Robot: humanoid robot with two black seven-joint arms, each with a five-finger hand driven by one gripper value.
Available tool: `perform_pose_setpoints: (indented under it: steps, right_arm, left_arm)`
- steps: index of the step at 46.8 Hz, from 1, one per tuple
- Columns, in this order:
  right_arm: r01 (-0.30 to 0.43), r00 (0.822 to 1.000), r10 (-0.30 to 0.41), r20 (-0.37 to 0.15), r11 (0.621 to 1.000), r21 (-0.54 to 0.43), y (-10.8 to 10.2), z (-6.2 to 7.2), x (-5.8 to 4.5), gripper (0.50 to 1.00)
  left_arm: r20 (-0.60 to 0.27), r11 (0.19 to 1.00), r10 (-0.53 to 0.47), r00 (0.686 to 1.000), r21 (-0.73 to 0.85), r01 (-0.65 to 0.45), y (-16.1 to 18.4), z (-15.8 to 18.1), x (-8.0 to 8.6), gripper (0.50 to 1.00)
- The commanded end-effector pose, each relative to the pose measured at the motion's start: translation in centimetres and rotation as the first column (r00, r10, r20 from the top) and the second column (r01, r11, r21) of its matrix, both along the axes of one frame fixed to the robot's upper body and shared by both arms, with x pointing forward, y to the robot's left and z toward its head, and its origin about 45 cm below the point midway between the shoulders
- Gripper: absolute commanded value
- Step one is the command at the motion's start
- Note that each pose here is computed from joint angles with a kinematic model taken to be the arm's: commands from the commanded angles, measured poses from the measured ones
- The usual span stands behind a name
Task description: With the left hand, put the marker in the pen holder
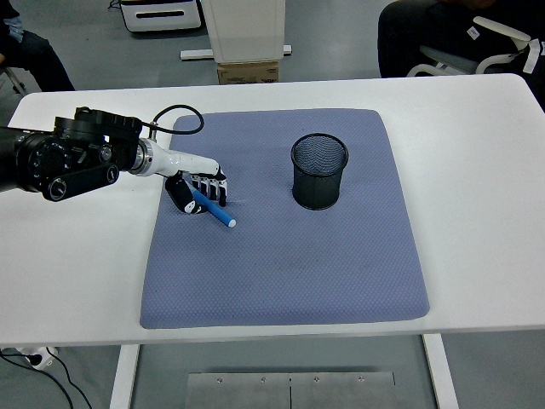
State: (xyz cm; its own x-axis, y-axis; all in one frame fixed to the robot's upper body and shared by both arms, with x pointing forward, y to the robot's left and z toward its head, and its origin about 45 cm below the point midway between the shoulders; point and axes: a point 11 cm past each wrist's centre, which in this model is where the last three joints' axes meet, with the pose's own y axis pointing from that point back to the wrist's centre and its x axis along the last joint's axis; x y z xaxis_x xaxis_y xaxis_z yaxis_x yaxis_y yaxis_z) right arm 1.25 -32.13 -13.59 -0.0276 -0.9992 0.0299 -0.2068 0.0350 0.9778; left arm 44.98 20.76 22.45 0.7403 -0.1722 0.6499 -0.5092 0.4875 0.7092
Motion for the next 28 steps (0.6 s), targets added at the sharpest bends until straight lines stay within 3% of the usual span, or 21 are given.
perform_pose_setpoints:
  steps: [1, 15, 28]
  right_arm:
    - [0.0, 1.0, 0.0, 0.0, 1.0, 0.0, 0.0, 0.0, 0.0, 1.0]
    - [0.0, 1.0, 0.0, 0.0, 1.0, 0.0, 0.0, 0.0, 0.0, 1.0]
    - [0.0, 1.0, 0.0, 0.0, 1.0, 0.0, 0.0, 0.0, 0.0, 1.0]
  left_arm:
    - [0.0, 1.0, 0.0, 1.0, 0.0, 0.0, 0.0, 0.0, 0.0, 0.599]
    - [-0.001, 1.0, 0.0, 1.0, 0.001, 0.0, 0.0, -0.01, -0.01, 0.505]
    - [0.0, 1.0, 0.002, 1.0, 0.003, -0.002, 0.12, 0.06, 0.05, 0.5]
